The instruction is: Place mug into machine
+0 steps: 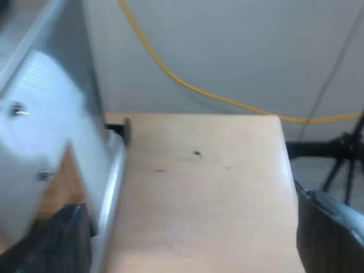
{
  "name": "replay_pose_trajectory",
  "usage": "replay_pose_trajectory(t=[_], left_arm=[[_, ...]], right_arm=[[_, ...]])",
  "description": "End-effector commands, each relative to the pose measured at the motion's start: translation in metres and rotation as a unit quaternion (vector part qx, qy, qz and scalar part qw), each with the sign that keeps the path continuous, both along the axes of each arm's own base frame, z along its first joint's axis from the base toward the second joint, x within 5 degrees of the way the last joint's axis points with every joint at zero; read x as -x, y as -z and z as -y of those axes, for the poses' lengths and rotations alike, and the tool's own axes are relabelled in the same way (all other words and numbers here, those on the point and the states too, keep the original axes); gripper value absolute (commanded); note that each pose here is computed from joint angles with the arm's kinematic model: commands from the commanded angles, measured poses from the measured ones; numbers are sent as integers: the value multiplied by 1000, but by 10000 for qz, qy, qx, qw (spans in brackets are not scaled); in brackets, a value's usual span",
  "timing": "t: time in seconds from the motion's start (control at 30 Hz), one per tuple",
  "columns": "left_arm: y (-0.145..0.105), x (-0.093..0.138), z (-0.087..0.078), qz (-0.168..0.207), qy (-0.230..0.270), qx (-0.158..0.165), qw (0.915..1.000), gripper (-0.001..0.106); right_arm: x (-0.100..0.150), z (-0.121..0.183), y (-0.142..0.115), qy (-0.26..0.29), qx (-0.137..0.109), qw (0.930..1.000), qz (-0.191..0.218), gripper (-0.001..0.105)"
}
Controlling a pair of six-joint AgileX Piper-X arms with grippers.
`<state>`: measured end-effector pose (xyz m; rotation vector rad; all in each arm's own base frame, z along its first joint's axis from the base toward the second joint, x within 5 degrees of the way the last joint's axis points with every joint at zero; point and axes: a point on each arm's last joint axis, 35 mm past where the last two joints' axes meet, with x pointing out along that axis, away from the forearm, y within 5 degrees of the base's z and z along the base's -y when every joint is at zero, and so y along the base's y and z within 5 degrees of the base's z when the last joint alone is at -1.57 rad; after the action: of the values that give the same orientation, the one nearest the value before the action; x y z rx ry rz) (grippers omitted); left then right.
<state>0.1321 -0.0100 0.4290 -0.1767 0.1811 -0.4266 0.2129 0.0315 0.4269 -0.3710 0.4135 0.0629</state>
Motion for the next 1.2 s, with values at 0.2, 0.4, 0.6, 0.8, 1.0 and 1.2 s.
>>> replay_pose_trajectory(t=[0.2,0.4,0.6,0.8,1.0,1.2], left_arm=[[-6,12,1,207,66,-102,9997,81],[-5,15,1,152,71,-129,9998,81],[-8,32,2,313,69,-139,9994,81],[-10,65,3,503,67,-150,9986,81],[-1,94,5,458,67,-147,9988,81],[16,119,6,347,69,-141,9993,81]], right_arm=[[6,24,-8,29,-184,9997,133,76],[21,37,-15,192,-225,9992,256,76],[48,37,-16,196,-164,9985,474,76],[87,35,-6,163,-230,9965,781,76],[133,32,9,-47,-390,9955,863,76],[172,31,20,-7,-521,9938,978,76]])
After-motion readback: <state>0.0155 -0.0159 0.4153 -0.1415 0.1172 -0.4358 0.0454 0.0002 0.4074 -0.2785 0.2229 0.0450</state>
